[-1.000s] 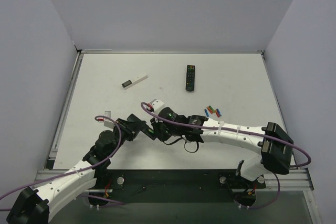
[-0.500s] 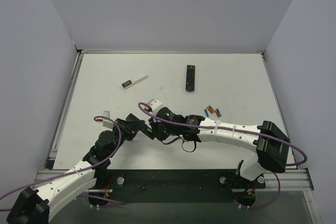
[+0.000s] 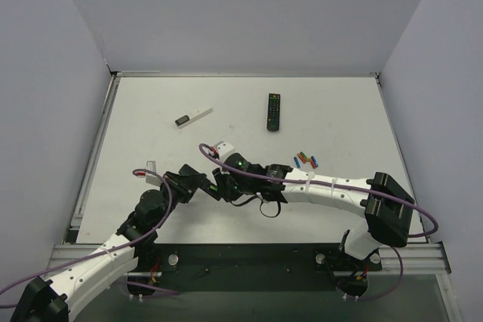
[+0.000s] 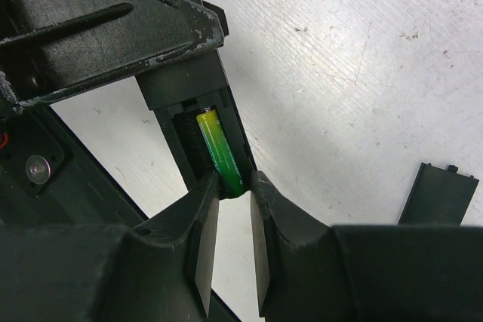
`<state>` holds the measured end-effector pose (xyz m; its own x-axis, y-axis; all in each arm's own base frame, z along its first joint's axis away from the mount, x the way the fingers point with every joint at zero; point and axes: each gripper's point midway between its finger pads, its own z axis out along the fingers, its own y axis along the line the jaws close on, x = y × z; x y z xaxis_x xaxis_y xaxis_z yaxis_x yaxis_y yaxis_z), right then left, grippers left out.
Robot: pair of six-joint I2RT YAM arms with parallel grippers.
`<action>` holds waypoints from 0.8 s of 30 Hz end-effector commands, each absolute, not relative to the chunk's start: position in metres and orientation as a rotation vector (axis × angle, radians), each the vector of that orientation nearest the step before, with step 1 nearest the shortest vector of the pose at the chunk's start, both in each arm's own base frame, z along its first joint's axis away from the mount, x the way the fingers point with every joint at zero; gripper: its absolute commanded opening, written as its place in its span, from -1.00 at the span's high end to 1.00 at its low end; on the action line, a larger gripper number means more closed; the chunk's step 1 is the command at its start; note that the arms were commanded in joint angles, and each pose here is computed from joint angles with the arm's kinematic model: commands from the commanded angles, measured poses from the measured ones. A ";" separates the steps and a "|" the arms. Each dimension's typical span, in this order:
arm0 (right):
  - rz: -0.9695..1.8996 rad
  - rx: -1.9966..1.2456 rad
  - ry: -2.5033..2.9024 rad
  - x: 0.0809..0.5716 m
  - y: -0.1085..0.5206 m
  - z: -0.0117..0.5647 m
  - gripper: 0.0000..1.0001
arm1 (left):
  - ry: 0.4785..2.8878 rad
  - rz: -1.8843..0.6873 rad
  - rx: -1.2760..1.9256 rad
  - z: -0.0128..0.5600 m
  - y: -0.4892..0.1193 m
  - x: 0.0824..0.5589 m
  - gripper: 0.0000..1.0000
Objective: Load the batteries into the remote control
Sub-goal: Load the battery into the remote control.
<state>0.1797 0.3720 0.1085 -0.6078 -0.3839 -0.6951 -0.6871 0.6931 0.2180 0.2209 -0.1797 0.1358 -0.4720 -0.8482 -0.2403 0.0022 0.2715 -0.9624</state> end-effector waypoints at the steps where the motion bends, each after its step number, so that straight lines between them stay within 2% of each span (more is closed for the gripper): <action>1: 0.535 -0.788 2.326 0.190 0.358 0.093 0.63 | 1.434 -1.701 -0.645 0.244 -0.198 0.201 1.00; 8: 0.532 -0.809 2.318 0.187 0.358 0.113 0.66 | 1.555 -1.579 -0.646 0.212 -0.200 0.207 1.00; 15: 0.502 -0.848 2.356 0.180 0.358 0.122 0.99 | 1.603 -1.488 -0.665 0.189 -0.195 0.212 1.00; 24: 0.442 -0.820 2.397 0.183 0.353 0.121 1.00 | 1.603 -1.456 -0.672 0.189 -0.191 0.214 1.00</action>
